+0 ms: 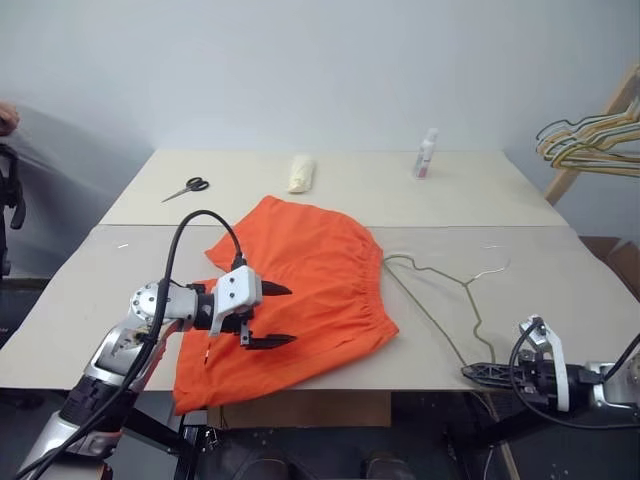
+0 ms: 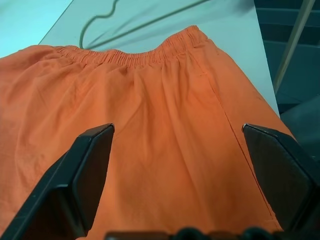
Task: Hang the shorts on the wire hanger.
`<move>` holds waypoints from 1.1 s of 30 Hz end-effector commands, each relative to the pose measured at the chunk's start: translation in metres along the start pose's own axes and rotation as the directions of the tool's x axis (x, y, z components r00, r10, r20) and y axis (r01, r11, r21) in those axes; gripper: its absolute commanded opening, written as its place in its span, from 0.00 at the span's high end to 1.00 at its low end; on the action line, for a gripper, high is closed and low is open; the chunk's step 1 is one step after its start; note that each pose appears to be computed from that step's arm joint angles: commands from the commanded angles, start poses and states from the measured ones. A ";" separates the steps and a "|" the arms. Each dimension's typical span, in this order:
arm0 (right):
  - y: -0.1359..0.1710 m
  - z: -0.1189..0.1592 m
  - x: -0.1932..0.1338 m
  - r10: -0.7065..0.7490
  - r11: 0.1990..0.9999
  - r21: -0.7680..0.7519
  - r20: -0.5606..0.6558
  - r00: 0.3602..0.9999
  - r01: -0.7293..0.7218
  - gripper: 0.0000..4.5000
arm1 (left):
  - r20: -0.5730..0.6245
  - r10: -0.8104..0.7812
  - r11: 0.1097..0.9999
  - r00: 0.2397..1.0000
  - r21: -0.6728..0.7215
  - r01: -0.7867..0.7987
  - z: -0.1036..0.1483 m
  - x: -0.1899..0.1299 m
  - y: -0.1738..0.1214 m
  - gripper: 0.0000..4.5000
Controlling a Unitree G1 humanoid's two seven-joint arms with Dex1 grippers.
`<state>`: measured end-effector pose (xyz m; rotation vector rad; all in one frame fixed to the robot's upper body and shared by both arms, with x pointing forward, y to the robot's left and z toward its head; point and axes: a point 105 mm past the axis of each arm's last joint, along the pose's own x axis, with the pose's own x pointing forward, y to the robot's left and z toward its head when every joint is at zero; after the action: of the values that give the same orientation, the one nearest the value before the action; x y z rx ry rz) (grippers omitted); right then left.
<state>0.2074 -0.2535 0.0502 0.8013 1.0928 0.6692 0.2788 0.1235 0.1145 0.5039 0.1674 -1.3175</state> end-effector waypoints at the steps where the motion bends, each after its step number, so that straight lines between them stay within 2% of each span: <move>1: 0.013 0.003 0.002 0.057 0.997 -0.051 -0.001 0.998 -0.057 1.00 | 0.007 0.022 0.999 1.000 0.033 -0.023 0.007 -0.006 0.003 0.01; 7: 0.026 0.000 0.000 0.141 0.987 -0.072 -0.012 0.990 -0.142 1.00 | 0.002 0.030 0.999 1.000 0.034 -0.030 0.006 -0.006 0.004 0.01; 11: 0.034 -0.018 0.002 0.178 0.979 -0.078 -0.131 0.975 -0.189 1.00 | -0.004 0.029 0.999 1.000 0.037 -0.029 0.004 -0.005 0.003 0.01; 15: 0.035 -0.025 0.004 0.184 0.976 -0.079 -0.196 0.963 -0.202 1.00 | -0.009 0.031 0.999 0.999 0.040 -0.030 0.004 -0.004 0.003 0.01; 25: 0.023 0.020 0.018 0.148 0.986 -0.061 -0.120 0.982 -0.156 1.00 | -0.031 0.042 0.998 0.999 0.047 -0.041 -0.001 -0.003 0.000 0.01; 33: 0.038 0.002 0.023 0.252 0.956 -0.083 -0.261 0.932 -0.282 1.00 | -0.042 0.051 0.997 0.998 0.052 -0.048 -0.003 -0.003 0.000 0.01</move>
<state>0.2125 -0.2152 0.0594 0.8030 1.1989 1.0185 0.2784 0.1295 0.1036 0.5375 0.2051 -1.2681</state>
